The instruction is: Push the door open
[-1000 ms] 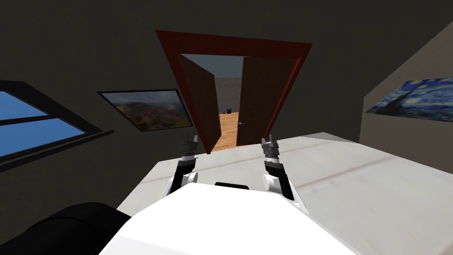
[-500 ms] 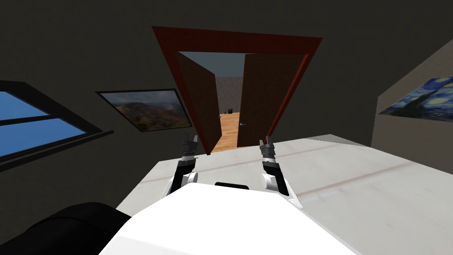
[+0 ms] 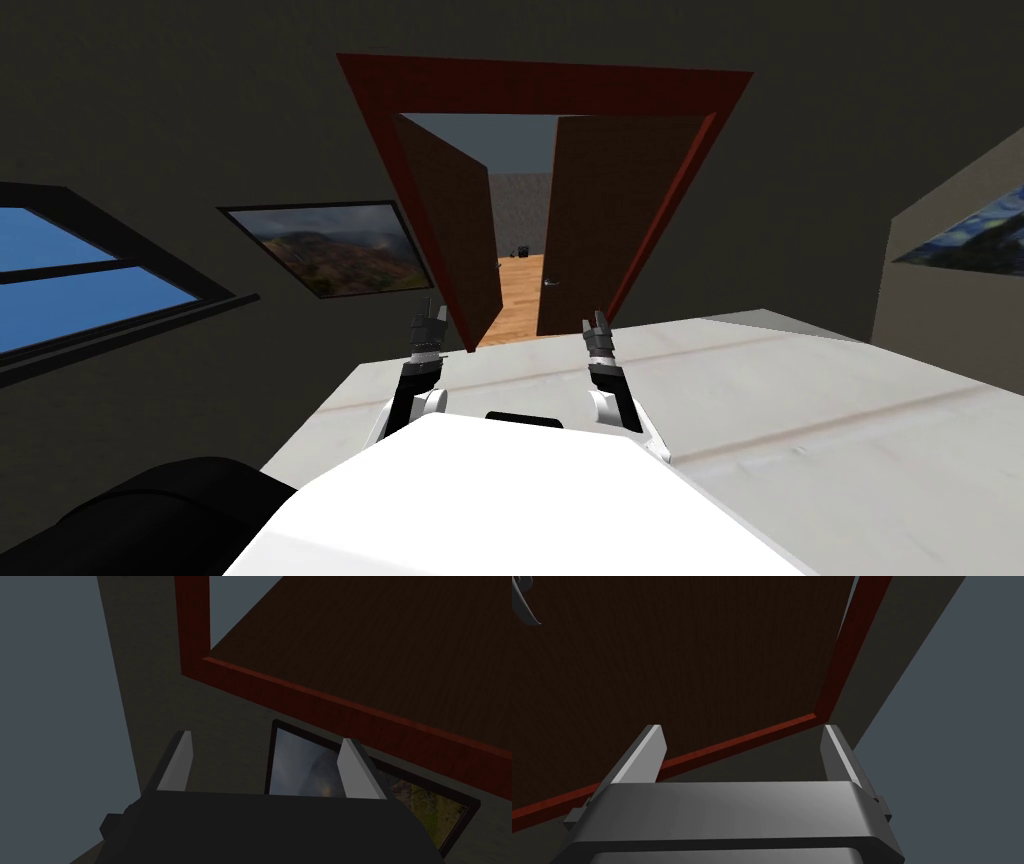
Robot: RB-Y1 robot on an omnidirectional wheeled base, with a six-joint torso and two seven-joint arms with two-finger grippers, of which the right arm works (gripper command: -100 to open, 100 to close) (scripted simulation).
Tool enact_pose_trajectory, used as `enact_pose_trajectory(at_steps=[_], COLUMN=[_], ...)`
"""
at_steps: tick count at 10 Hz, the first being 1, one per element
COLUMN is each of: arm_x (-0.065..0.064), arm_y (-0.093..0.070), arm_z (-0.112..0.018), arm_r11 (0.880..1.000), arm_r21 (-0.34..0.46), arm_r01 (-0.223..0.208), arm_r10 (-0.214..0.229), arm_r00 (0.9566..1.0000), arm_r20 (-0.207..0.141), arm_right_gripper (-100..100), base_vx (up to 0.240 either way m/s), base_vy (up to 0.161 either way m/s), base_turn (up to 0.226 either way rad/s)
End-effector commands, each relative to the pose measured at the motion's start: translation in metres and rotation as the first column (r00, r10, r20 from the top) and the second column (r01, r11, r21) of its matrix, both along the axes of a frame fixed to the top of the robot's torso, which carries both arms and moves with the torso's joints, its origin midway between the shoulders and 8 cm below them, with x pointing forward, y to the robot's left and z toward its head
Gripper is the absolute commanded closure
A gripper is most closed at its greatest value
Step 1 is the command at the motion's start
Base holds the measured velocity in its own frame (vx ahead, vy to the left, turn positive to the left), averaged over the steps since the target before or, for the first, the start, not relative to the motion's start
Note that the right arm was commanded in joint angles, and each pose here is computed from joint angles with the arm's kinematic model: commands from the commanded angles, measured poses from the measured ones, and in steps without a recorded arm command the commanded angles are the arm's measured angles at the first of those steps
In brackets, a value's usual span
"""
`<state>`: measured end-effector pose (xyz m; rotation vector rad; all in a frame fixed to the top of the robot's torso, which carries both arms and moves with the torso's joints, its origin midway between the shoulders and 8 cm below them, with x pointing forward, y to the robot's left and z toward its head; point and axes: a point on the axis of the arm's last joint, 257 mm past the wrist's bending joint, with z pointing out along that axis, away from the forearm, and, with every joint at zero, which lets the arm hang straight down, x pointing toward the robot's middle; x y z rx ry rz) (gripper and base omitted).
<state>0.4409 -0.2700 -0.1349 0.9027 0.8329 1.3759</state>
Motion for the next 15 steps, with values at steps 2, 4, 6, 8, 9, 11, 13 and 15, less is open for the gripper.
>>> enact_pose_trajectory(at_steps=[2,4,6,8,9,11,13,15], arm_x=[0.007,0.010,0.015,0.021,0.021,0.026,0.031,0.035], arm_y=[0.002,0.002,0.002,0.002,0.002,0.002,0.002,0.003], arm_z=[-0.019,-0.027,-0.042,-0.055,-0.057,-0.072,-0.086,-0.098], arm_r11=[1.000,1.000,1.000,1.000,1.000,1.000,1.000,1.000], arm_r21=[-0.001,-0.002,-0.002,-0.003,-0.003,-0.003,-0.003,-0.004], arm_r01=[-0.005,-0.007,-0.010,-0.013,-0.013,-0.015,-0.017,-0.020], arm_r10=[0.005,0.007,0.010,0.013,0.012,0.015,0.017,0.019], arm_r00=[0.9996,0.9991,0.9979,0.9965,0.9961,0.9938,0.9909,0.9885], arm_r20=[-0.030,-0.041,-0.064,-0.083,-0.087,-0.110,-0.133,-0.150], arm_right_gripper=[-100,-100,-100,-100,-100,-100,-100,-100], base_vx=[0.098,0.080,0.050,0.089,0.067,0.063,0.078,0.107], base_vy=[-0.050,-0.039,-0.031,-0.052,-0.037,-0.038,-0.044,-0.057], base_turn=[0.051,0.039,0.046,0.060,0.018,0.049,0.053,0.060])
